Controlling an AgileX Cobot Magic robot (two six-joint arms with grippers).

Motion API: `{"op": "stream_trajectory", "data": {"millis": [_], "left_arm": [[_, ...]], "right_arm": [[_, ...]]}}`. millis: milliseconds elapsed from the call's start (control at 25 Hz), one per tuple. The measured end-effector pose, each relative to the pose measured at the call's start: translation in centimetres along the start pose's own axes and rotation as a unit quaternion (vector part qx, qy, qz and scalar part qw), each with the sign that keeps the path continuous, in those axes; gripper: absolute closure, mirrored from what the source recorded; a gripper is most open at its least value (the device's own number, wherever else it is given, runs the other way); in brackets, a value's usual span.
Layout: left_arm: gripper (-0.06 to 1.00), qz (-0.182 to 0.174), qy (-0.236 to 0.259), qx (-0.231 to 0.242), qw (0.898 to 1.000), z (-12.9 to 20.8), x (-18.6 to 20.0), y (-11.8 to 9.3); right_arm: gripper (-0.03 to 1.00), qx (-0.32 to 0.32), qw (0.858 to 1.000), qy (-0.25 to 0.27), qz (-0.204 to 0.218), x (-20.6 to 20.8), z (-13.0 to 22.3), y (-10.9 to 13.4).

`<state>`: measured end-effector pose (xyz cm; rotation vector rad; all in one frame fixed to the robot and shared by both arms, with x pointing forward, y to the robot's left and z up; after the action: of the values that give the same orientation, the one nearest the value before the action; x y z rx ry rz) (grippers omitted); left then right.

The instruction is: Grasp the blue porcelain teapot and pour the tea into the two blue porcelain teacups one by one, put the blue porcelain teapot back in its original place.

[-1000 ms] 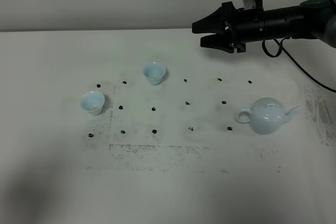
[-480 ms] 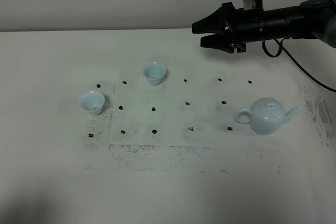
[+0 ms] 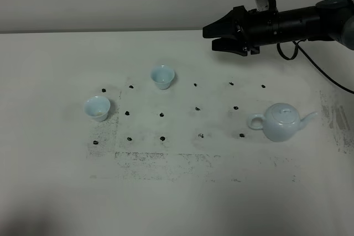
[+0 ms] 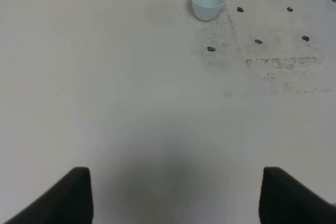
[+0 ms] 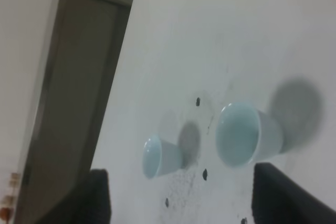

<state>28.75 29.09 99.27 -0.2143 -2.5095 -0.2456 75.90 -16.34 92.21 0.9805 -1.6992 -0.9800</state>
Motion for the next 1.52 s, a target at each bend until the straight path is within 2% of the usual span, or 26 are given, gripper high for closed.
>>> {"op": "stream_trajectory", "data": {"millis": [80, 200, 480, 640, 680, 760, 960, 1080, 1360, 1520], "left_arm": [[0.28, 0.000, 0.000, 0.000, 1.000, 0.0, 0.0, 0.0], [0.28, 0.004, -0.001, 0.006, 1.000, 0.0, 0.0, -0.1], [0.28, 0.004, -0.001, 0.009, 1.000, 0.0, 0.0, -0.1], [0.28, 0.004, -0.001, 0.009, 1.000, 0.0, 0.0, -0.1], [0.28, 0.005, -0.001, 0.009, 1.000, 0.0, 0.0, -0.2], [0.28, 0.005, -0.001, 0.009, 1.000, 0.0, 0.0, -0.2], [0.28, 0.005, -0.001, 0.010, 1.000, 0.0, 0.0, -0.2], [0.28, 0.005, -0.001, 0.010, 1.000, 0.0, 0.0, -0.2], [0.28, 0.005, -0.001, 0.010, 1.000, 0.0, 0.0, -0.2], [0.28, 0.005, -0.001, 0.010, 1.000, 0.0, 0.0, -0.2]], "right_arm": [[0.38, 0.022, 1.000, 0.003, 0.009, 0.4, 0.0, 0.7], [0.38, 0.069, 0.996, 0.011, 0.051, 1.4, -0.1, 2.0], [0.38, 0.183, 0.964, 0.016, 0.190, 6.2, -0.3, 6.7], [0.38, 0.225, 0.931, 0.029, 0.285, 9.0, 0.4, 8.9], [0.38, 0.230, 0.919, 0.036, 0.318, 9.6, 0.7, 9.0], [0.38, 0.236, 0.901, 0.044, 0.360, 9.8, 1.1, 9.5], [0.38, 0.244, 0.846, 0.062, 0.469, 9.2, 2.1, 9.3], [0.38, 0.266, 0.834, 0.079, 0.476, 7.4, 3.1, 9.8], [0.38, 0.291, 0.830, 0.101, 0.466, 4.8, 4.5, 10.3], [0.38, 0.303, 0.798, 0.133, 0.505, 5.4, 5.2, 7.8]]}}
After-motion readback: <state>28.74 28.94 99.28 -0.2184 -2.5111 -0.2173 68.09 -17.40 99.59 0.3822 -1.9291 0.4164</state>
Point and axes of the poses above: a point on each arm's last joint axis where the gripper is mounted, x pointing back along that axis away from the gripper, y along the wrist's bending axis when the last joint is at zero, z = x × y, the point moved 7 cm from there along -x, pointing out along that axis toward the gripper, and after that the axes turned 8 degrees about -x, right-handed, at the moved point
